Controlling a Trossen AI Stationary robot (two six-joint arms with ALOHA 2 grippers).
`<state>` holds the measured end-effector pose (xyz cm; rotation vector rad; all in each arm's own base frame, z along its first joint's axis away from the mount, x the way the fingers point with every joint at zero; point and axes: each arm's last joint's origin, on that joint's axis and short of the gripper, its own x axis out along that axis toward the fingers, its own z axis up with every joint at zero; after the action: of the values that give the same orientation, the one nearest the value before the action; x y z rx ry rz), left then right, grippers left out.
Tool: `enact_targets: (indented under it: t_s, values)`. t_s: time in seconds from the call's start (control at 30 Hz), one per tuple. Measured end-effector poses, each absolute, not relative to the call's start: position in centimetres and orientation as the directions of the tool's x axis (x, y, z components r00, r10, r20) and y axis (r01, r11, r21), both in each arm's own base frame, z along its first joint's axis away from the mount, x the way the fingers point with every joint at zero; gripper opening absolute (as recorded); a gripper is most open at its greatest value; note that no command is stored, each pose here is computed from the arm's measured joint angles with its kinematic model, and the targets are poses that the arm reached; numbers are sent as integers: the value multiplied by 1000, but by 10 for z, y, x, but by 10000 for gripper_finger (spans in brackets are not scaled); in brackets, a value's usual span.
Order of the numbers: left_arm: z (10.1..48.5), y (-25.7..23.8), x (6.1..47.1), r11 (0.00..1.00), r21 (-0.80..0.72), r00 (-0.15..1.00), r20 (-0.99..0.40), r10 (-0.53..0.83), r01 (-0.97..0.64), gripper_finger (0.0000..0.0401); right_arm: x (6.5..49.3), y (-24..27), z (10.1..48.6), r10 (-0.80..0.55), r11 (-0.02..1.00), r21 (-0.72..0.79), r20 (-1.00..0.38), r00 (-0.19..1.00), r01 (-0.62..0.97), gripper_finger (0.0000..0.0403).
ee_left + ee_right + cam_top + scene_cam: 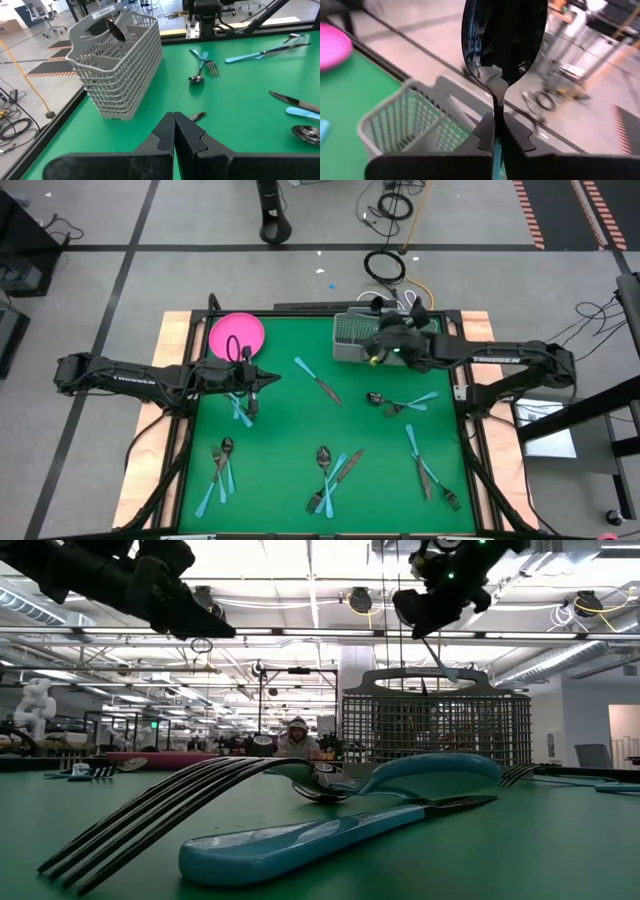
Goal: Sort silverware
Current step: Put the bottom right black spoon into the cutlery rack with the other black spoon
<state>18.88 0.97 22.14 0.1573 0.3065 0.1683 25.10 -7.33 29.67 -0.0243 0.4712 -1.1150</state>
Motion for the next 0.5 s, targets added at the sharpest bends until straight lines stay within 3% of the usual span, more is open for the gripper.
enact_targets:
  t_s: [0.3, 0.5]
  values:
    - [221, 9, 189, 979, 134, 938, -294, 186, -152, 0, 205, -69, 272, -881, 472, -71, -29, 471, 879, 0]
    - [219, 9, 187, 980, 5, 929, -316, 190, -199, 0, 200, -67, 251, -870, 494, -83, -53, 491, 866, 0]
